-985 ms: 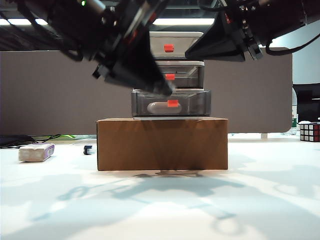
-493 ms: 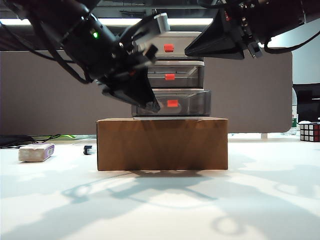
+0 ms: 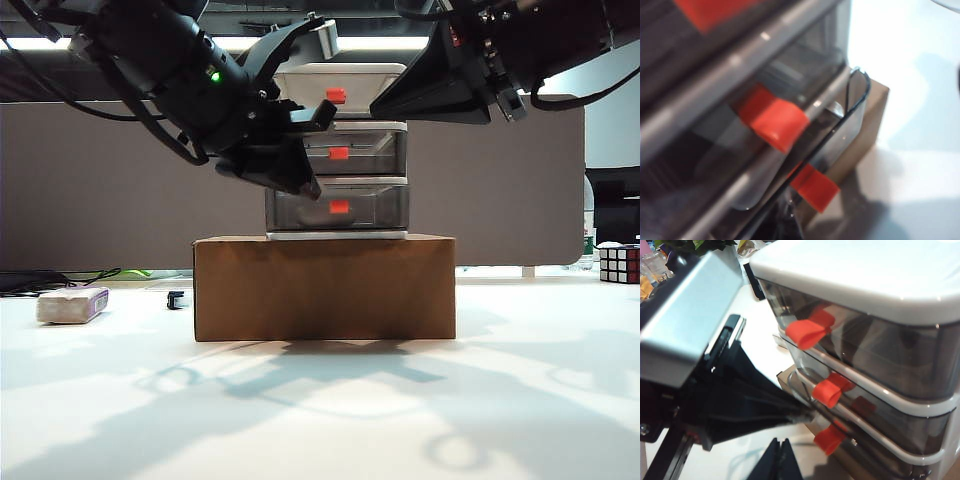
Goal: Open the third layer of the drawer on the table, pick up the earphone case on the table and put it in, and finally close the drawer.
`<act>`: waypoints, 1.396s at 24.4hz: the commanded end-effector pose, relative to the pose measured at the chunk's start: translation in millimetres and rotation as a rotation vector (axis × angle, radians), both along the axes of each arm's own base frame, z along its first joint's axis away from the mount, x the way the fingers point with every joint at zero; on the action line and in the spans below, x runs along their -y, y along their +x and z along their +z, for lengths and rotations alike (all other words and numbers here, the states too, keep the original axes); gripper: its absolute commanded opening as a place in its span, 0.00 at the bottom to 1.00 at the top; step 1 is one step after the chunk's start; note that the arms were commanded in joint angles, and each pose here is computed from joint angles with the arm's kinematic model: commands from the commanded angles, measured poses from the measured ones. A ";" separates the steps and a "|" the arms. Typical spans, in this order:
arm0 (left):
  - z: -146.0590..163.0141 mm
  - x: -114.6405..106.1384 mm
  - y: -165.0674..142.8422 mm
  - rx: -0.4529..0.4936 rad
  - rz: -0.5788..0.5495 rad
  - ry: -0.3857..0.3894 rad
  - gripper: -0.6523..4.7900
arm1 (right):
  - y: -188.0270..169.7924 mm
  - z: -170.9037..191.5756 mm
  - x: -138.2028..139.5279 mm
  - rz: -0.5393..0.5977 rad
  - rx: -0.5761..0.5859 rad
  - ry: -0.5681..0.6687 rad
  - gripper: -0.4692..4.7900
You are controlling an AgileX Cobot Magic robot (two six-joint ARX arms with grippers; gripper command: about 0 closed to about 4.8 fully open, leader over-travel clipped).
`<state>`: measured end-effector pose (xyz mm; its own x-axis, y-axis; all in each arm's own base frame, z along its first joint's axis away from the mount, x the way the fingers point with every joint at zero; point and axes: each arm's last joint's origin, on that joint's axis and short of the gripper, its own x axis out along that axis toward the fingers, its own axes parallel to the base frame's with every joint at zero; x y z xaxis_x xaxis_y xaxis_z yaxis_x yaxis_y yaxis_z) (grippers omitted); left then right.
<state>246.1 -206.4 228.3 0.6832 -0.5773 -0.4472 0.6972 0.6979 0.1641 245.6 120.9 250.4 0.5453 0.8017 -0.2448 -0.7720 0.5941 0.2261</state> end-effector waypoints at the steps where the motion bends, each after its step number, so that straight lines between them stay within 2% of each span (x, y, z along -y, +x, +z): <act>1: 7.1 0.7 3.5 0.079 0.027 -0.017 0.11 | -0.1 3.2 -0.2 0.002 0.016 0.005 0.08; 4: 7.1 -0.7 1.2 0.057 0.017 -0.005 0.11 | -3.1 5.8 1.1 0.005 0.023 -0.003 0.08; 7: 13.8 -6.2 -14.5 0.008 -0.032 0.010 0.11 | -17.1 18.9 9.0 -0.039 0.102 -0.078 0.08; 9: 21.4 -20.2 -37.3 0.048 -0.036 -0.017 0.11 | -35.2 32.3 19.5 -0.106 0.158 -0.149 0.08; 10: 24.9 -34.4 -53.2 0.054 -0.020 -0.065 0.11 | -48.2 40.5 26.1 -0.133 0.176 -0.164 0.08; 12: 24.6 -53.9 -75.0 0.056 -0.001 -0.128 0.11 | -68.3 45.9 35.3 -0.157 0.201 -0.156 0.08; 14: 21.3 -67.5 -90.2 0.072 0.004 -0.155 0.11 | -82.8 45.9 41.5 -0.174 0.218 -0.129 0.08; 16: 12.9 -87.9 -113.3 0.103 0.011 -0.212 0.11 | -106.0 39.5 51.9 -0.218 0.221 -0.068 0.08; 19: -5.0 -112.3 -138.7 0.125 0.102 -0.333 0.11 | -135.7 21.2 67.8 -0.333 0.254 -0.051 0.08; 22: -18.6 -127.0 -154.4 0.169 0.116 -0.404 0.11 | -154.1 3.4 78.2 -0.419 0.307 -0.033 0.08; 27: -36.1 -141.2 -168.6 0.201 0.147 -0.441 0.11 | -171.2 -30.5 87.2 -0.479 0.382 0.014 0.08; 32: -47.8 -146.9 -175.1 0.180 0.152 -0.474 0.11 | -166.9 -55.0 84.9 -0.462 0.299 -0.031 0.08; 34: -53.8 -147.3 -175.5 0.143 0.158 -0.440 0.11 | -164.4 -65.1 83.9 -0.459 0.301 -0.049 0.08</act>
